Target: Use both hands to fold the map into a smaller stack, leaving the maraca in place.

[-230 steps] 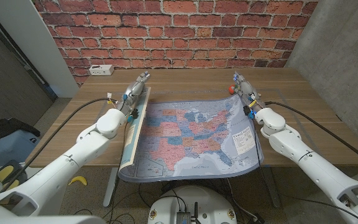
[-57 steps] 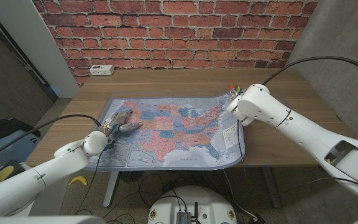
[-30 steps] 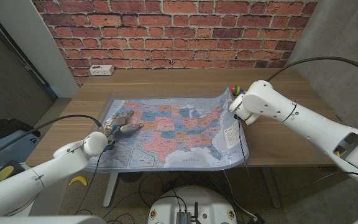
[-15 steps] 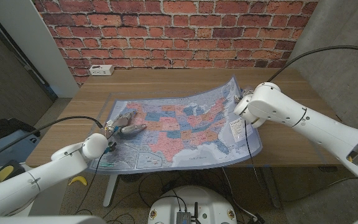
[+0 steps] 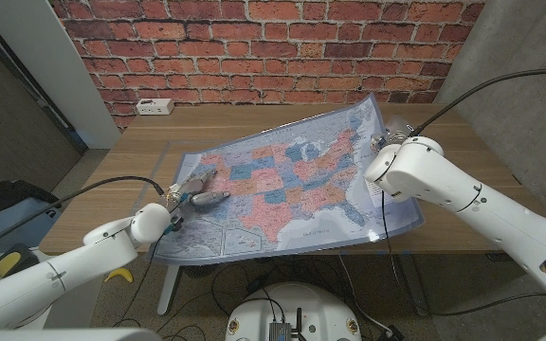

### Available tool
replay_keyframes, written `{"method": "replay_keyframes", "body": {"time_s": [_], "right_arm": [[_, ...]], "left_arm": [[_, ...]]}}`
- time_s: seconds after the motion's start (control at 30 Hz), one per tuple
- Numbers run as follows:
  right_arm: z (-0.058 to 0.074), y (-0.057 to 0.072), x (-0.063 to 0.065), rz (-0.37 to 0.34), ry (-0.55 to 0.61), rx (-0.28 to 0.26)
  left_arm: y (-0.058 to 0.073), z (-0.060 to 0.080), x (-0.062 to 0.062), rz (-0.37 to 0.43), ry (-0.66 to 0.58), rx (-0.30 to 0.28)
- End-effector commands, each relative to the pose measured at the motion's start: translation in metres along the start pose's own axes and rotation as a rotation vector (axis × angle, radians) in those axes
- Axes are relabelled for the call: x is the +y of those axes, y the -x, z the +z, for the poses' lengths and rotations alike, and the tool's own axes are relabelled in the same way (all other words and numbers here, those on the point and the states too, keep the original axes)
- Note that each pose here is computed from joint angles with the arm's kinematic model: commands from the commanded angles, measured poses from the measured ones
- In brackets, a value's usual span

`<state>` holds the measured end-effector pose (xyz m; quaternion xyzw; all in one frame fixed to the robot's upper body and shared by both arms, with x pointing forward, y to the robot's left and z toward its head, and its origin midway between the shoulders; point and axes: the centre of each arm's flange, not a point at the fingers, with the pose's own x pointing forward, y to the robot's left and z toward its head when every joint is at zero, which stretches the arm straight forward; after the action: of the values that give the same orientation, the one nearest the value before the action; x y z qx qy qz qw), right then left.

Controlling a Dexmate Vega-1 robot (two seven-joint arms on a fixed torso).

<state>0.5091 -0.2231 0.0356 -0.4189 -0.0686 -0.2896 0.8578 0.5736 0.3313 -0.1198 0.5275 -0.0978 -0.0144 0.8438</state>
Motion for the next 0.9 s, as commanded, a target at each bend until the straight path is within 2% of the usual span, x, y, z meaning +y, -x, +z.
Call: {"method": "replay_keyframes", "body": {"time_s": [0.03,0.13,0.23,0.3,0.33,0.37,0.4,0.43,0.6,0.73,0.8,0.9], "right_arm": [[0.002,0.006,-0.028,-0.167,-0.018,-0.040],[0.010,0.006,-0.032,-0.170,-0.007,-0.067],[0.023,0.006,-0.030,-0.154,0.024,-0.110],[0.033,0.007,-0.027,-0.137,0.039,-0.135],[0.043,0.008,-0.023,-0.115,0.057,-0.161],[0.044,0.008,-0.023,-0.108,0.064,-0.164],[0.049,0.008,-0.020,-0.095,0.069,-0.173],[0.061,0.009,-0.016,-0.065,0.090,-0.198],[0.093,0.013,-0.004,0.048,0.182,-0.260],[0.117,0.015,0.005,0.151,0.270,-0.280],[0.126,0.017,0.008,0.179,0.295,-0.282],[0.136,0.017,0.011,0.175,0.270,-0.283]], "left_arm": [[-0.009,0.017,-0.009,-0.030,-0.033,-0.038],[-0.016,0.027,-0.014,-0.055,-0.052,-0.071],[-0.023,0.037,-0.020,-0.087,-0.068,-0.104],[-0.028,0.042,-0.024,-0.110,-0.077,-0.123],[-0.033,0.047,-0.026,-0.123,-0.087,-0.136],[-0.033,0.047,-0.026,-0.124,-0.087,-0.137],[-0.035,0.049,-0.027,-0.129,-0.087,-0.143],[-0.039,0.051,-0.028,-0.139,-0.087,-0.150],[-0.046,0.052,-0.030,-0.165,-0.093,-0.147],[-0.050,0.049,-0.032,-0.185,-0.095,-0.133],[-0.051,0.048,-0.032,-0.191,-0.096,-0.126],[-0.051,0.046,-0.033,-0.192,-0.091,-0.120]]}}
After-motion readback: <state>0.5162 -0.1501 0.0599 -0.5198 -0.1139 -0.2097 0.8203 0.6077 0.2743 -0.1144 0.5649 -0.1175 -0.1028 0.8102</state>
